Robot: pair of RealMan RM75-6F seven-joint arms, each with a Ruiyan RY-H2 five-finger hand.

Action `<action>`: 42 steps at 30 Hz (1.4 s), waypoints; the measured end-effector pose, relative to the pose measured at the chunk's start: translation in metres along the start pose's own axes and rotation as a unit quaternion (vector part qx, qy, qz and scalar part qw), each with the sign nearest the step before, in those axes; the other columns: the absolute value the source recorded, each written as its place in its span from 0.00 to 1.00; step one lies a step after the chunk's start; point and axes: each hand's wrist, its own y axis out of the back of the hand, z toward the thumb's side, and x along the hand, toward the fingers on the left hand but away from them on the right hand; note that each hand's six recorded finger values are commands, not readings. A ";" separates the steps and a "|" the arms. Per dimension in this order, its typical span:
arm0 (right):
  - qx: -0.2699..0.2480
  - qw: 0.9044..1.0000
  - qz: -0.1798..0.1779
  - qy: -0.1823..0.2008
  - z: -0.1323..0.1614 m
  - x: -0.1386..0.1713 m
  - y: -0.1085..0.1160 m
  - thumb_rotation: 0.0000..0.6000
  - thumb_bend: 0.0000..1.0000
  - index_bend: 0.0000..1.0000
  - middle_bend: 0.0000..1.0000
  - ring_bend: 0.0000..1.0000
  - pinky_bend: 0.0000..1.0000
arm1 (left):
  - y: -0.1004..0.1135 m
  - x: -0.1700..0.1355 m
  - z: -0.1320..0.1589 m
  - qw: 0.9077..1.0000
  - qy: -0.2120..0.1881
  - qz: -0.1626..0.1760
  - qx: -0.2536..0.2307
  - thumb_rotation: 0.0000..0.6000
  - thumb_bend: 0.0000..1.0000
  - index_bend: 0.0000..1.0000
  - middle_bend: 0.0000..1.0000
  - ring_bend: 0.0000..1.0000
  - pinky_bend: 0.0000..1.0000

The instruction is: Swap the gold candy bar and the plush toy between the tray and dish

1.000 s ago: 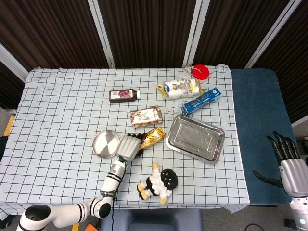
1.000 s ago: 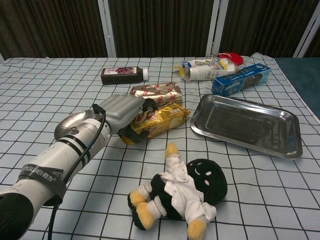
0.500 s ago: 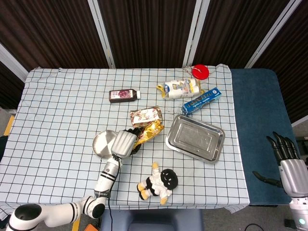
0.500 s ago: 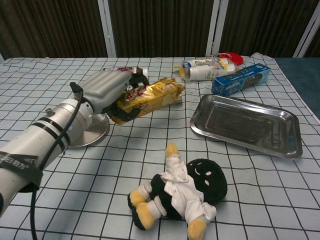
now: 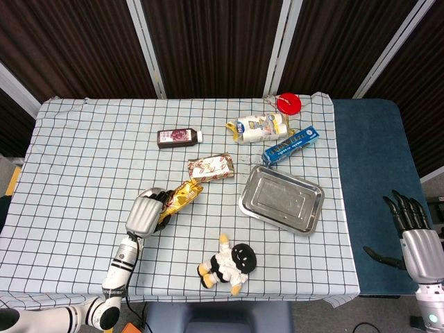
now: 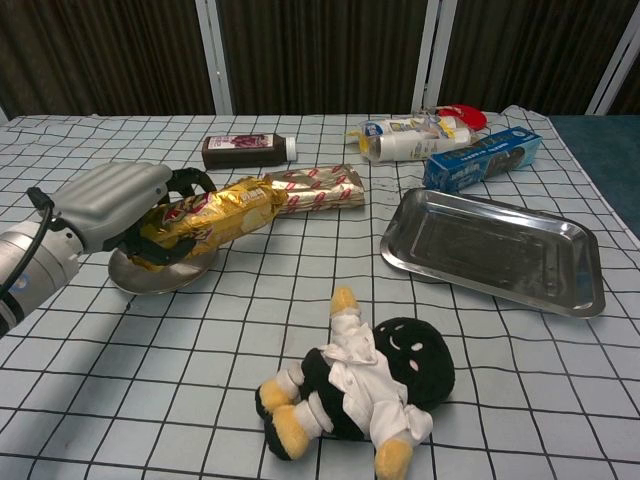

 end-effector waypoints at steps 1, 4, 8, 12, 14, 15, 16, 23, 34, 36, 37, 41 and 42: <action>0.000 1.000 0.001 0.000 0.000 0.000 0.000 1.00 0.06 0.00 0.00 0.00 0.04 | -0.002 0.000 -0.002 1.000 0.002 -0.002 0.002 1.00 0.47 0.56 0.70 0.66 0.66; -0.001 1.000 0.002 0.000 0.000 -0.001 0.000 1.00 0.06 0.00 0.00 0.00 0.04 | -0.008 0.000 -0.008 1.000 0.010 -0.008 0.005 1.00 0.47 0.56 0.69 0.66 0.66; -0.002 1.000 0.001 0.001 0.000 -0.001 0.001 1.00 0.06 0.00 0.00 0.00 0.04 | -0.014 0.002 -0.014 1.000 0.016 -0.008 0.016 1.00 0.47 0.52 0.64 0.63 0.66; -0.003 1.000 0.001 0.000 -0.001 0.000 0.001 1.00 0.06 0.00 0.00 0.00 0.04 | -0.017 0.000 -0.017 1.000 0.019 -0.010 0.023 1.00 0.47 0.52 0.62 0.62 0.66; -0.002 1.000 0.002 0.000 -0.001 0.000 0.001 1.00 0.06 0.00 0.00 0.00 0.04 | -0.018 -0.001 -0.018 0.999 0.020 -0.014 0.028 1.00 0.47 0.51 0.61 0.60 0.64; -0.002 1.000 0.002 0.000 0.000 0.000 0.000 1.00 0.06 0.00 0.00 0.00 0.04 | -0.018 -0.002 -0.019 0.999 0.020 -0.017 0.031 1.00 0.47 0.50 0.60 0.59 0.64; -0.002 1.000 0.003 0.000 0.000 0.000 0.000 1.00 0.06 0.00 0.00 0.00 0.04 | -0.018 -0.002 -0.020 0.999 0.021 -0.019 0.035 1.00 0.47 0.48 0.58 0.57 0.62; 0.000 1.000 0.005 -0.001 -0.001 0.000 -0.001 1.00 0.06 0.00 0.00 0.00 0.04 | -0.018 -0.007 -0.032 0.997 0.036 -0.038 0.053 1.00 0.47 0.24 0.28 0.28 0.42; 0.003 1.000 0.009 -0.001 -0.001 0.000 -0.003 1.00 0.06 0.00 0.00 0.00 0.04 | -0.008 -0.013 -0.037 0.997 0.043 -0.048 0.035 1.00 0.44 0.00 0.00 0.00 0.16; 0.004 1.000 0.011 -0.001 -0.001 0.000 -0.004 1.00 0.06 0.00 0.00 0.00 0.04 | -0.005 -0.016 -0.037 0.997 0.043 -0.049 0.030 1.00 0.43 0.00 0.00 0.00 0.15; 0.005 1.000 0.012 -0.001 -0.001 0.000 -0.004 1.00 0.06 0.00 0.00 0.00 0.04 | -0.003 -0.017 -0.038 0.998 0.042 -0.049 0.028 1.00 0.42 0.00 0.00 0.00 0.15; 0.006 1.000 0.020 0.002 0.000 -0.001 -0.007 1.00 0.06 0.00 0.00 0.00 0.04 | 0.014 -0.029 -0.049 0.998 0.040 -0.037 0.037 1.00 0.42 0.00 0.00 0.00 0.15; 0.007 1.000 0.023 0.003 0.000 -0.001 -0.008 1.00 0.06 0.00 0.00 0.00 0.04 | 0.018 -0.033 -0.053 0.998 0.041 -0.033 0.041 1.00 0.42 0.00 0.00 0.00 0.15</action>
